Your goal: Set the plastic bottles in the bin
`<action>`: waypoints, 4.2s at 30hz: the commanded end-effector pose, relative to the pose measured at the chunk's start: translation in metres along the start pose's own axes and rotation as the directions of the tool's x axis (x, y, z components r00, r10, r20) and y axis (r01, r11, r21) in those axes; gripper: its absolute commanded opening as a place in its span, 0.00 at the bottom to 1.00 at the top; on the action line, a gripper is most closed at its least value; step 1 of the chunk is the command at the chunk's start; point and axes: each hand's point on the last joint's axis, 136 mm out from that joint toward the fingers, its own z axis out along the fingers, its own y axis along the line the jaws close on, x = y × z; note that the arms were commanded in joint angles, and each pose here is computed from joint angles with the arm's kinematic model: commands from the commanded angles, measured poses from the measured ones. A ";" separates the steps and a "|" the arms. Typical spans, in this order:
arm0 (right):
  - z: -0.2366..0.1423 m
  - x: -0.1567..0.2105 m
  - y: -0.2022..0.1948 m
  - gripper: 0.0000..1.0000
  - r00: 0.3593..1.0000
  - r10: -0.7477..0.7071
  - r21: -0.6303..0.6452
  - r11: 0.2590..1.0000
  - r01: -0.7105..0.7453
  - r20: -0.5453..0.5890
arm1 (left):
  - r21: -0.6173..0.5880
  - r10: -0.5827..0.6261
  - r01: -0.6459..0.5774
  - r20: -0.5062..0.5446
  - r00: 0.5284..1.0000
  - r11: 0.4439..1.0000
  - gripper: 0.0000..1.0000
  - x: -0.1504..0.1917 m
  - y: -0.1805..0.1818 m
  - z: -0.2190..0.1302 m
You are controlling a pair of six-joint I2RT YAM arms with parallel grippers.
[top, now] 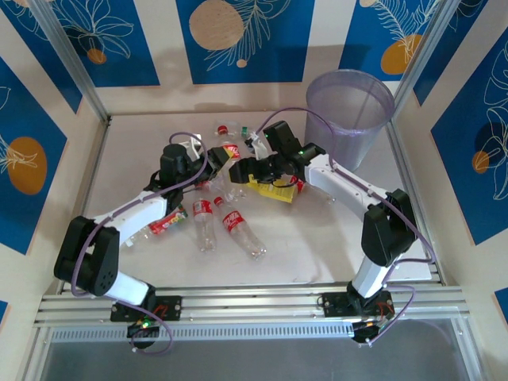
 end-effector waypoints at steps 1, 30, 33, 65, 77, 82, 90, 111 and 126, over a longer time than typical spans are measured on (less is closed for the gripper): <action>0.001 -0.003 0.013 0.76 1.000 -0.019 -0.030 0.999 0.018 -0.008 | 0.093 0.034 -0.035 0.007 0.999 0.995 0.40 -0.004 -0.031 -0.003; -0.016 -0.018 0.009 0.50 0.999 -0.011 -0.030 0.999 0.012 0.037 | 0.078 0.099 -0.103 0.057 0.993 0.992 1.00 -0.013 -0.042 -0.014; -0.024 -0.022 0.002 0.49 0.998 -0.022 0.017 1.000 0.021 0.058 | 0.071 0.121 -0.126 0.064 0.991 0.990 1.00 -0.016 -0.046 -0.025; -0.332 -0.157 -0.085 0.47 0.777 -0.303 0.631 0.761 -0.151 0.551 | -0.625 0.063 -0.005 0.071 0.996 0.781 0.95 0.033 0.108 -0.168; -0.326 -0.158 -0.178 0.46 0.823 -0.180 0.632 0.732 -0.254 0.539 | -0.647 0.008 0.066 0.110 0.994 0.760 0.92 0.037 0.121 -0.175; -0.312 -0.147 -0.203 0.46 0.847 -0.138 0.640 0.719 -0.271 0.514 | -0.675 -0.013 0.100 0.132 0.991 0.731 0.91 0.040 0.132 -0.181; -0.296 -0.131 -0.231 0.46 0.862 -0.073 0.625 0.720 -0.302 0.502 | -0.703 -0.017 0.132 0.169 0.986 0.699 0.91 0.039 0.143 -0.188; -0.281 -0.132 -0.245 0.69 0.880 -0.050 0.616 0.733 -0.290 0.473 | -0.765 -0.016 0.240 0.288 0.958 0.597 0.96 0.038 0.176 -0.208; -0.306 -0.159 -0.150 0.76 0.863 -0.213 0.608 0.783 -0.129 0.458 | -0.683 -0.070 0.490 0.544 0.836 0.541 1.00 0.033 0.201 -0.221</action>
